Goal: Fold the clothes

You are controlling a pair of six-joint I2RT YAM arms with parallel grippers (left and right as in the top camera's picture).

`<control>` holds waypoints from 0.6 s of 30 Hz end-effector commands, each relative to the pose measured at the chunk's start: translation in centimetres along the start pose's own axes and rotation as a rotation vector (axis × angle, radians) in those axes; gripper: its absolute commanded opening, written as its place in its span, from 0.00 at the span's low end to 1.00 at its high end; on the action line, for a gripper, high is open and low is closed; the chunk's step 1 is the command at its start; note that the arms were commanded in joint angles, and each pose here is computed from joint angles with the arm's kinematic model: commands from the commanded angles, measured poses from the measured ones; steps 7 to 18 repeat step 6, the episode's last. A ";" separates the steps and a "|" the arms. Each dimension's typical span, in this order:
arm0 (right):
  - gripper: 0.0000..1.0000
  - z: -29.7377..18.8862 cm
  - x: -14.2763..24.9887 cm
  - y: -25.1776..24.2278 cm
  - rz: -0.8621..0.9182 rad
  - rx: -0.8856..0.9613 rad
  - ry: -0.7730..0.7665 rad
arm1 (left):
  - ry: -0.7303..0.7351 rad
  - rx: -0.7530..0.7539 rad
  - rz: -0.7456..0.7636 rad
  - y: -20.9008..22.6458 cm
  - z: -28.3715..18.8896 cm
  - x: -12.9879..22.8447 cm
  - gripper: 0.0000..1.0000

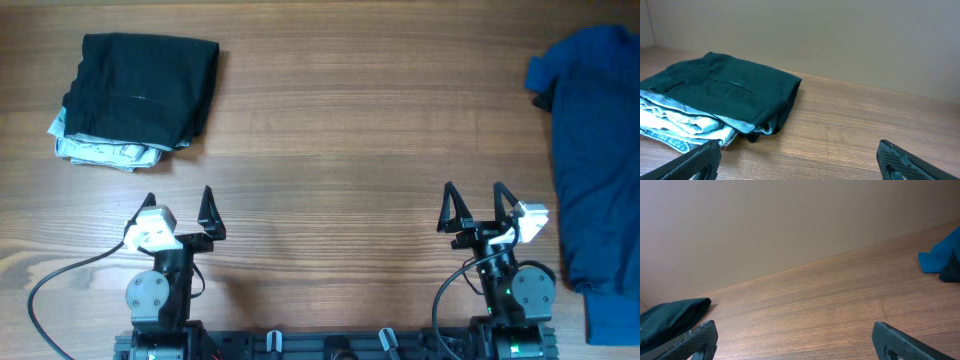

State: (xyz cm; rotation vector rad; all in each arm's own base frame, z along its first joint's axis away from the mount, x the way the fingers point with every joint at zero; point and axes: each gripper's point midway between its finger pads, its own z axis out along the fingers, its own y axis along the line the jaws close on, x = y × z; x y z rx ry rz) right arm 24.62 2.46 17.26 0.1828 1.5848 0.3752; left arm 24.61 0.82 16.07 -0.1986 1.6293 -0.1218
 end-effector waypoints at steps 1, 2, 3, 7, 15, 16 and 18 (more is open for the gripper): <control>1.00 0.0 -0.1 0.0 -0.004 0.001 -0.008 | -0.002 0.004 0.019 0.0 0.0 0.2 1.00; 1.00 0.0 -0.1 0.0 -0.004 0.001 -0.008 | -0.002 0.004 0.019 0.0 0.0 0.2 1.00; 1.00 0.0 -0.1 0.0 -0.004 0.001 -0.008 | -0.002 0.004 0.019 0.0 0.0 0.2 1.00; 1.00 0.0 -0.1 0.0 -0.004 0.001 -0.008 | -0.002 0.004 0.019 0.0 0.0 0.2 1.00; 1.00 0.0 -0.1 0.0 -0.004 0.001 -0.008 | -0.002 0.004 0.019 0.0 0.0 0.2 1.00; 1.00 0.0 -0.1 0.0 -0.004 0.001 -0.008 | -0.002 0.004 0.019 0.0 0.0 0.2 1.00; 1.00 0.0 -0.1 0.0 -0.004 0.001 -0.008 | -0.002 0.004 0.019 0.0 0.0 0.2 1.00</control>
